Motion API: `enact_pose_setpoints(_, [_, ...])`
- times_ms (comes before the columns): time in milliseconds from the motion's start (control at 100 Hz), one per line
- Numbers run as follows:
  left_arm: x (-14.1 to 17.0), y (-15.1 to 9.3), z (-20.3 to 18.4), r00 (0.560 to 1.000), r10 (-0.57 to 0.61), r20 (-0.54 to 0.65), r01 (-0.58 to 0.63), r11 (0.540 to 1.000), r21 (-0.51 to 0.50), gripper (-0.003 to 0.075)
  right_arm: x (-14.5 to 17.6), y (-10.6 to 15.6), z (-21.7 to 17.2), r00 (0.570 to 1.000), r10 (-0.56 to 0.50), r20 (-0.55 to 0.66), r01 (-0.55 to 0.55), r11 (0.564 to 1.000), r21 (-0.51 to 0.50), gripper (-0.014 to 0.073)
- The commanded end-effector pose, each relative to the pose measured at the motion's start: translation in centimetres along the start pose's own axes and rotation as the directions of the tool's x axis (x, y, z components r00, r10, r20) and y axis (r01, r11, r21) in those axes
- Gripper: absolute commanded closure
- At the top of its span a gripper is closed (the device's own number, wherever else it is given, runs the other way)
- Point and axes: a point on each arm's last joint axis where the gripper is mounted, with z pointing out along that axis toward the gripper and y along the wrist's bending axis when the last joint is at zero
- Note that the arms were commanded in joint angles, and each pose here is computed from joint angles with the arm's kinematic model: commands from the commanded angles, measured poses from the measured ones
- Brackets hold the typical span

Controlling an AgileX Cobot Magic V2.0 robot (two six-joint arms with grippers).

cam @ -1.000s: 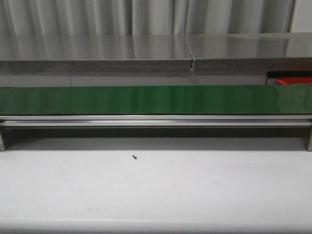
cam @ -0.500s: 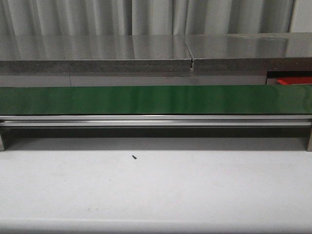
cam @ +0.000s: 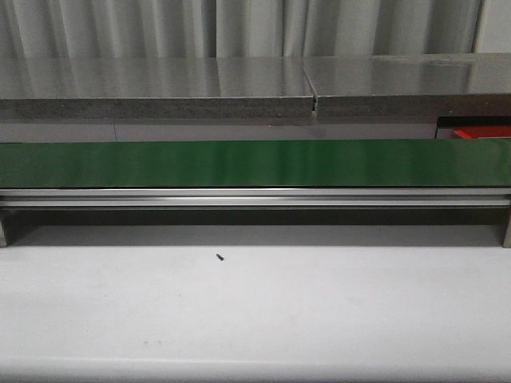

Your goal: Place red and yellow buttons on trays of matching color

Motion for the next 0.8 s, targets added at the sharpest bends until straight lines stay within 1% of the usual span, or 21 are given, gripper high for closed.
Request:
enact_pose_setpoints(0, [-2.3, 0.1, -0.3, 0.996, -0.029, 0.084, 0.028, 1.0, 0.014, 0.0146, -0.8, 0.0, -0.2, 0.996, -0.004, 0.094, 0.005, 1.0, -0.004, 0.0662])
enact_pose_setpoints(200, [-4.4, 1.1, 1.1, 0.996, -0.067, 0.053, 0.068, 0.998, -0.015, 0.0146, -0.8, 0.0, -0.2, 0.996, -0.004, 0.094, 0.005, 1.0, -0.004, 0.0662])
enact_pose_setpoints(470, [-6.1, 0.8, 3.0, 0.997, -0.067, 0.04, 0.068, 0.998, -0.018, 0.0146, -0.8, 0.0, -0.2, 0.996, -0.004, 0.094, 0.005, 1.0, -0.004, 0.0662])
enact_pose_setpoints(680, [-6.3, 0.6, 5.4, 0.998, -0.069, -0.013, 0.069, 0.997, -0.025, 0.0146, -0.8, 0.0, -0.2, 0.996, -0.004, 0.094, 0.005, 1.0, -0.004, 0.0662])
enact_pose_setpoints(790, [-6.4, 0.6, 6.4, 0.998, -0.066, -0.015, 0.066, 0.997, -0.025, 0.0146, -0.8, 0.0, -0.2, 0.996, -0.004, 0.094, 0.005, 1.0, -0.004, 0.0662])
